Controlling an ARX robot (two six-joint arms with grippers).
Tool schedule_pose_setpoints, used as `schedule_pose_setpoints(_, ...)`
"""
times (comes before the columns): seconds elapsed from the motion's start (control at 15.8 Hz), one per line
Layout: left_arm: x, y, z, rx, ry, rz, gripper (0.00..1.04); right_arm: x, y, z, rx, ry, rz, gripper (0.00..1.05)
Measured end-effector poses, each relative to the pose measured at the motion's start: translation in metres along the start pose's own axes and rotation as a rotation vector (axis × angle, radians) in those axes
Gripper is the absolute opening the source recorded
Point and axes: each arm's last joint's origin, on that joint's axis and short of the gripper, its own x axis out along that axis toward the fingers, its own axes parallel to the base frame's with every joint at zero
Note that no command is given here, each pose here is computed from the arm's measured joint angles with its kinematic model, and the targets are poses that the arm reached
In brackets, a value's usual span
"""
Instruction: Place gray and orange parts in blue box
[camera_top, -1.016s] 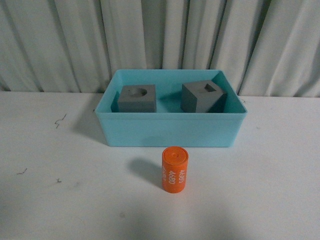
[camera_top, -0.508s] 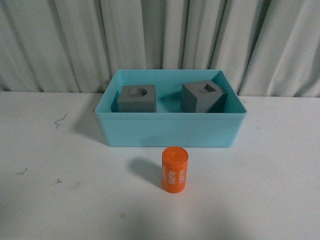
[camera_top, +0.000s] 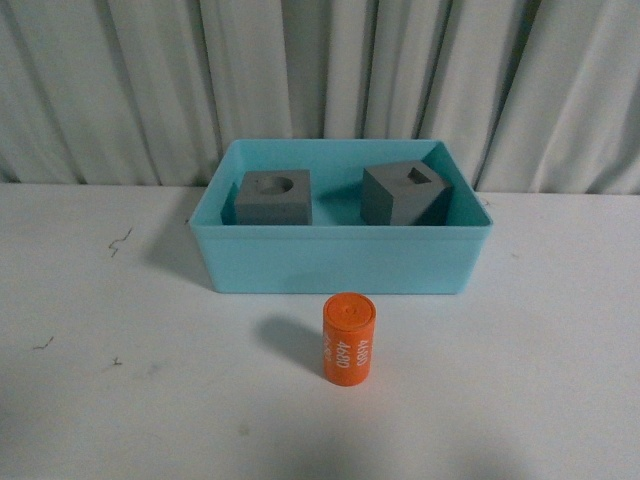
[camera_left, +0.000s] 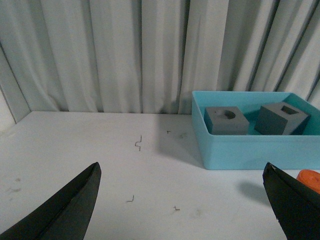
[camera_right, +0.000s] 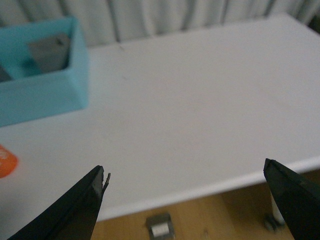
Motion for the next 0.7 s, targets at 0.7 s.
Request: schedule_pose_setpoints(0.7,0.000,0.000,0.000,0.001,-0.001,-0.002,0.98,0.118,0.063,-0.011,-0.341,0.401,0.609,0.98)
